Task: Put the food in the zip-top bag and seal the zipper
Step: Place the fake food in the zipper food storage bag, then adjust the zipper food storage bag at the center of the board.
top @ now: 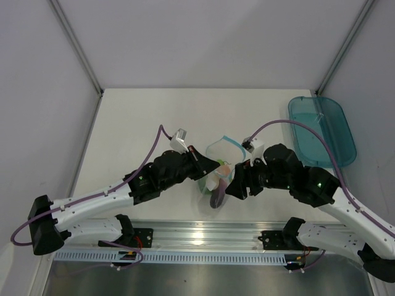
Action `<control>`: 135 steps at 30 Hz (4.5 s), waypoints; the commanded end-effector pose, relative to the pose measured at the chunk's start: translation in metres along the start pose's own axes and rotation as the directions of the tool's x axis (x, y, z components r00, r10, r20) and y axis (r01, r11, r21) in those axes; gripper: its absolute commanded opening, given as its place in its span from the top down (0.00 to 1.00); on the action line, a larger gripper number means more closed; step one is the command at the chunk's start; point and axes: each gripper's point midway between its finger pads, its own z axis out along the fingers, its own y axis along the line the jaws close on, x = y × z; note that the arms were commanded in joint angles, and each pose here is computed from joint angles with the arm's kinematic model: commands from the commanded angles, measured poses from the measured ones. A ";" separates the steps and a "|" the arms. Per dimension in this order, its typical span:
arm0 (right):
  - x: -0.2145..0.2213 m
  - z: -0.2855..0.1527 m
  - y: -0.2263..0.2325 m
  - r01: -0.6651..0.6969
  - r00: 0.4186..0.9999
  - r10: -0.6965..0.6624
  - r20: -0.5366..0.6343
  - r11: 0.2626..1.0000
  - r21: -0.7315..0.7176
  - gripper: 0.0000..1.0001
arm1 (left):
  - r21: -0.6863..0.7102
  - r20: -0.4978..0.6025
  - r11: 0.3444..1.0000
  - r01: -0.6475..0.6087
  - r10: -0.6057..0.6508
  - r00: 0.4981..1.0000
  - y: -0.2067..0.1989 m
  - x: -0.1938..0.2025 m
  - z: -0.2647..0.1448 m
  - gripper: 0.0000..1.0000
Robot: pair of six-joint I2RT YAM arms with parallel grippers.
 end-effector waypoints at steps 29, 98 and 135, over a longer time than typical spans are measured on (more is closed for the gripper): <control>-0.026 0.017 -0.024 0.113 0.989 -0.132 0.070 0.966 0.233 1.00 | 0.076 0.029 0.997 0.026 -0.028 0.999 -0.018 -0.003 -0.004 0.97; 0.021 -0.047 0.039 0.424 0.885 -0.455 -0.100 0.876 -0.231 1.00 | 0.847 0.177 0.032 -0.530 0.924 0.339 -0.078 0.103 -0.047 0.29; -0.003 -0.031 0.014 0.452 0.884 -0.454 -0.108 0.891 -0.048 0.65 | 0.631 -0.097 0.470 -0.617 0.837 0.539 -0.022 0.079 -0.062 0.99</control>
